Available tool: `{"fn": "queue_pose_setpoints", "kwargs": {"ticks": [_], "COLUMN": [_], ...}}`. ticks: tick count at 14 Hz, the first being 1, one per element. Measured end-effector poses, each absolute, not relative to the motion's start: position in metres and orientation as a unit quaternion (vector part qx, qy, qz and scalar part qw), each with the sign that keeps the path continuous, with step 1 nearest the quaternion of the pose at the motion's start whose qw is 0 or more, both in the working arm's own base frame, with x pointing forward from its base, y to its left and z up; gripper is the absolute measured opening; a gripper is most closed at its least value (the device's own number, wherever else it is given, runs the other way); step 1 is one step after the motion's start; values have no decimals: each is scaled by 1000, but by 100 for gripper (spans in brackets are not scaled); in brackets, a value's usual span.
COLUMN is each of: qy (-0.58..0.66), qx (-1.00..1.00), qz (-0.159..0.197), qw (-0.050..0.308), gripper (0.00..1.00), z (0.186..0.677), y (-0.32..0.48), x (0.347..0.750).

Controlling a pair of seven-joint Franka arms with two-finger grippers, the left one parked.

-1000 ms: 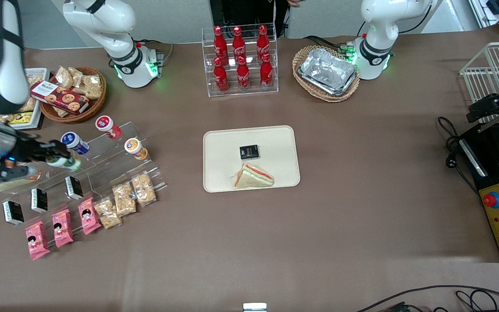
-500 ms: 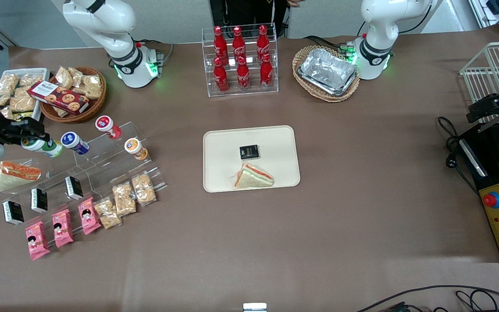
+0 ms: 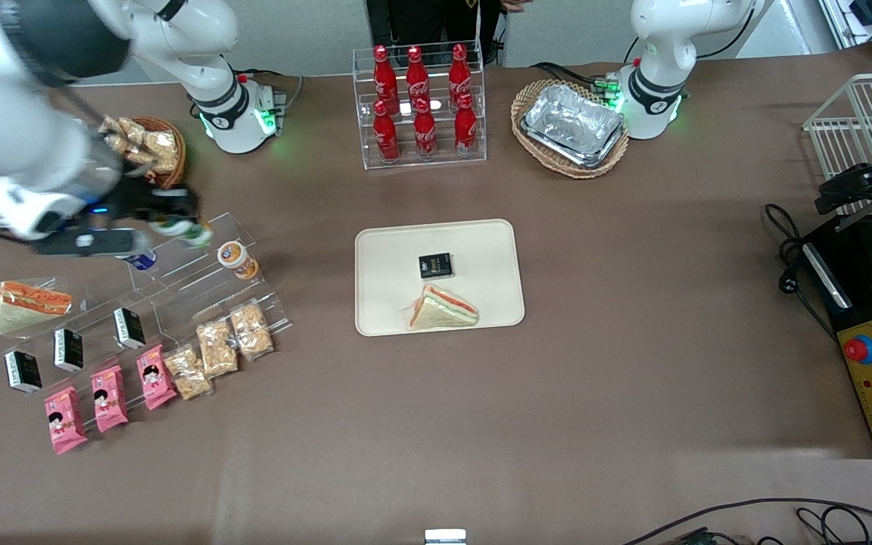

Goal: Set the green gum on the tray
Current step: 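Carry the green gum bottle over to the cream tray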

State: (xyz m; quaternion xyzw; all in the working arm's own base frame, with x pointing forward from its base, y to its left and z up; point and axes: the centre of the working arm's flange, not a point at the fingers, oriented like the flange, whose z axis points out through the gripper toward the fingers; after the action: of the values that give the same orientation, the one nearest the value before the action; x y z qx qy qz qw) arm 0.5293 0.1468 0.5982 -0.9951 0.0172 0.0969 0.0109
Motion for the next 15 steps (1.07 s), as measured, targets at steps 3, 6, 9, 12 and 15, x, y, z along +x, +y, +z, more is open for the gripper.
{"fn": "queue_pose_setpoints", "kwargs": {"ticks": [3,6,9,12,15], "qy": [40,44,56,69,79], "qx": [-994,-994,-994,-993,-992], "qz": [105,98,86,94,94], "qw": [16,20,22,24,29], "gripper": [59,59,59,59,59], "z": [553,481,416,366,327], "y": [200,227,244,251,279], "x": [527,525,513,508,505]}}
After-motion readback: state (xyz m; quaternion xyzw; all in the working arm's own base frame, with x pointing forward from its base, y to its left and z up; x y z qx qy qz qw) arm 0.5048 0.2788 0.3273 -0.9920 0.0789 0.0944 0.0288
